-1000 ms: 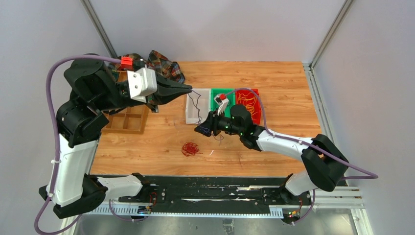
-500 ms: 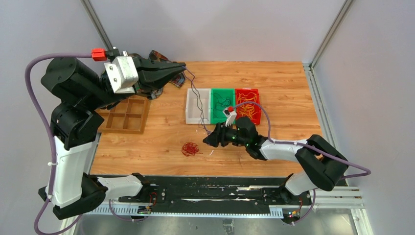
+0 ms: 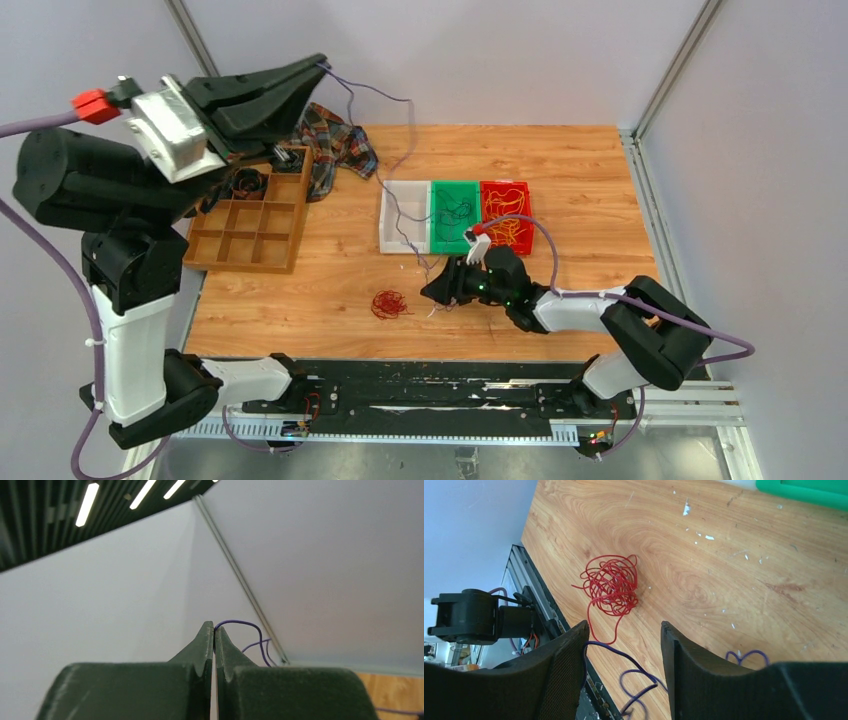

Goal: Untangle the cables

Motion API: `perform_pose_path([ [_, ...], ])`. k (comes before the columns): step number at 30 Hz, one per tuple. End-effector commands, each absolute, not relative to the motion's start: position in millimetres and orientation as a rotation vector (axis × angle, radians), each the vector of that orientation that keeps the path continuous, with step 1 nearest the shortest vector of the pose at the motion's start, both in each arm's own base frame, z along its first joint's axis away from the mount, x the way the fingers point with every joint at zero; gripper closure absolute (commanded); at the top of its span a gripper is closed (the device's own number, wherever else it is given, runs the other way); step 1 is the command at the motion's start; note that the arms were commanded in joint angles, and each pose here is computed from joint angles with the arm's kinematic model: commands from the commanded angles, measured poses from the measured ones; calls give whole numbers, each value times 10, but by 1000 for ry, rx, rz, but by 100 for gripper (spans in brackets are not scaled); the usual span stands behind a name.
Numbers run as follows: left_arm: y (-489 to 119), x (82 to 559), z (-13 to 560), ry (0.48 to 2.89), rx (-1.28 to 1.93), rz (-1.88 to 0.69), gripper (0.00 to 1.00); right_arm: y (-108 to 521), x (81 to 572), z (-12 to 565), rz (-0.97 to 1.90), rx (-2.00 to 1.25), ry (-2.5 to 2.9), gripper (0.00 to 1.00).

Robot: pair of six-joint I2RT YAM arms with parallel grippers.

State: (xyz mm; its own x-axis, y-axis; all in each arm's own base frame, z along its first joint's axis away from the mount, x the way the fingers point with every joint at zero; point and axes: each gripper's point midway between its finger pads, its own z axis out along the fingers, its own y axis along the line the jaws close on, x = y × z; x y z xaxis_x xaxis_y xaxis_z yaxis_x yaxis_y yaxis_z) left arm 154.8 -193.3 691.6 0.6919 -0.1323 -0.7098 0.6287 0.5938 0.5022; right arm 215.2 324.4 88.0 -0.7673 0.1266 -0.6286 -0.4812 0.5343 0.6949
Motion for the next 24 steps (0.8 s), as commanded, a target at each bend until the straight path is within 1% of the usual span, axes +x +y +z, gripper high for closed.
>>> perform_pose_path([
  [1, -1574, 1460, 7450, 543, 640, -361, 100, 3144, 2235, 810, 1207, -218, 2137, 45],
  [8, -1354, 1487, 7663, 502, 530, -270, 100, 3056, 2241, 774, 1163, -188, 2149, 45],
  [11, -1396, 1548, 7620, 519, 548, -257, 99, 3075, 2268, 909, 1186, -203, 2112, 45],
  [19, -1763, 1919, 6982, 687, 675, -299, 100, 2954, 2419, 1670, 1165, -249, 1962, 42],
  [22, -1897, 2114, 6663, 756, 711, -299, 99, 2782, 2497, 1961, 1134, -207, 1907, 42],
  [24, -2004, 2259, 6430, 813, 729, -312, 99, 2601, 2579, 2054, 1069, -139, 1891, 44],
])
